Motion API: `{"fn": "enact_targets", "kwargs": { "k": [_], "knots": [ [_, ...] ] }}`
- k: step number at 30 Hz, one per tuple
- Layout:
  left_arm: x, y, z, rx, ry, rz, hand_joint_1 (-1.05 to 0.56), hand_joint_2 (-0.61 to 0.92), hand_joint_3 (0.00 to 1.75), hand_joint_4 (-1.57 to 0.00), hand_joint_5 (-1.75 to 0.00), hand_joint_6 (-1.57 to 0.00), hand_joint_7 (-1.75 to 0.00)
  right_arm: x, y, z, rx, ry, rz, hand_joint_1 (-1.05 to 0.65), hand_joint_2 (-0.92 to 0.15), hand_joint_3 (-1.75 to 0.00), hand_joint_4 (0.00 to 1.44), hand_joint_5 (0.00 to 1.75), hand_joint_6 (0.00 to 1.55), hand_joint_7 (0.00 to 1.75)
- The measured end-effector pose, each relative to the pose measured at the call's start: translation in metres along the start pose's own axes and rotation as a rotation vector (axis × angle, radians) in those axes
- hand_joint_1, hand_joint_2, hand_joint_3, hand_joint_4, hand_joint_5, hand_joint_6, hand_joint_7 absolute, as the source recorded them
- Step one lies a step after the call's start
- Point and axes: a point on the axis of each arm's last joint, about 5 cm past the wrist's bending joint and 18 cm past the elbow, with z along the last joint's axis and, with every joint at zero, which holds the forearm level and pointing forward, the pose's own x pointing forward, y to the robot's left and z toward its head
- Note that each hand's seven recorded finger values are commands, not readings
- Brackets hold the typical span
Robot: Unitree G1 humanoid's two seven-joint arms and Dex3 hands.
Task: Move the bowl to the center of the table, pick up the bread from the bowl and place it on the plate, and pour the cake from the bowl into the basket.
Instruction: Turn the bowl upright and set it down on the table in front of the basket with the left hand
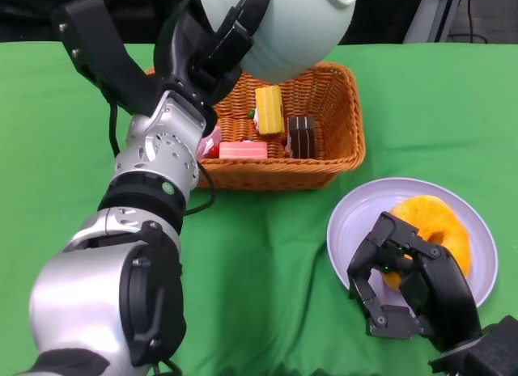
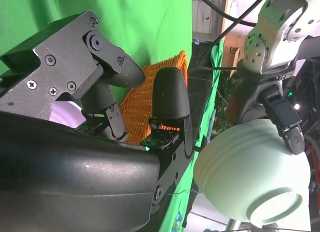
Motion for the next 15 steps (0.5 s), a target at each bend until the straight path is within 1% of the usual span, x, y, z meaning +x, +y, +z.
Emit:
{"fn": "enact_targets", "kwargs": {
  "k": [4, 7, 8, 9, 12, 15],
  "knots": [
    [-0.001, 0.000, 0.003, 0.142, -0.034, -0.068, -0.14, 0.90, 0.53, -0.69, -1.75, -0.62, -1.62, 0.000, 0.000, 0.000, -0.009, 0.002, -0.001, -0.08, -0.49, -1.16, 0.73, 1.75, 0.59, 1.55],
    [-0.001, 0.000, 0.004, 0.180, -0.055, -0.094, -0.14, 0.89, 0.54, -0.68, -1.75, -0.61, -1.62, 0.000, 0.001, 0.000, -0.015, 0.003, 0.000, -0.08, -0.49, -1.17, 0.73, 1.75, 0.59, 1.55],
    [-0.002, 0.000, 0.004, 0.207, -0.059, -0.100, -0.22, 0.91, 0.51, -0.70, -1.75, -0.60, -1.61, 0.000, 0.001, 0.000, -0.015, 0.002, 0.000, -0.09, -0.49, -1.17, 0.73, 1.75, 0.59, 1.56],
    [-0.004, 0.003, 0.007, 0.288, -0.077, -0.107, -0.24, 0.92, 0.51, -0.69, -1.75, -0.58, -1.60, 0.001, 0.001, 0.001, -0.015, 0.001, 0.001, -0.10, -0.48, -1.17, 0.73, 1.75, 0.59, 1.56],
    [-0.013, 0.013, 0.016, 0.601, -0.148, -0.133, -0.25, 0.92, 0.50, -0.69, -1.75, -0.59, -1.57, 0.001, 0.000, 0.002, -0.016, -0.007, -0.004, -0.09, -0.47, -1.18, 0.71, 1.75, 0.57, 1.59],
    [-0.024, 0.024, 0.022, 0.786, -0.223, -0.123, -0.26, 0.92, 0.52, -0.69, -1.75, -0.60, -1.55, 0.003, -0.001, 0.005, -0.021, -0.009, -0.013, -0.09, -0.47, -1.20, 0.70, 1.75, 0.56, 1.60]
  ]
}}
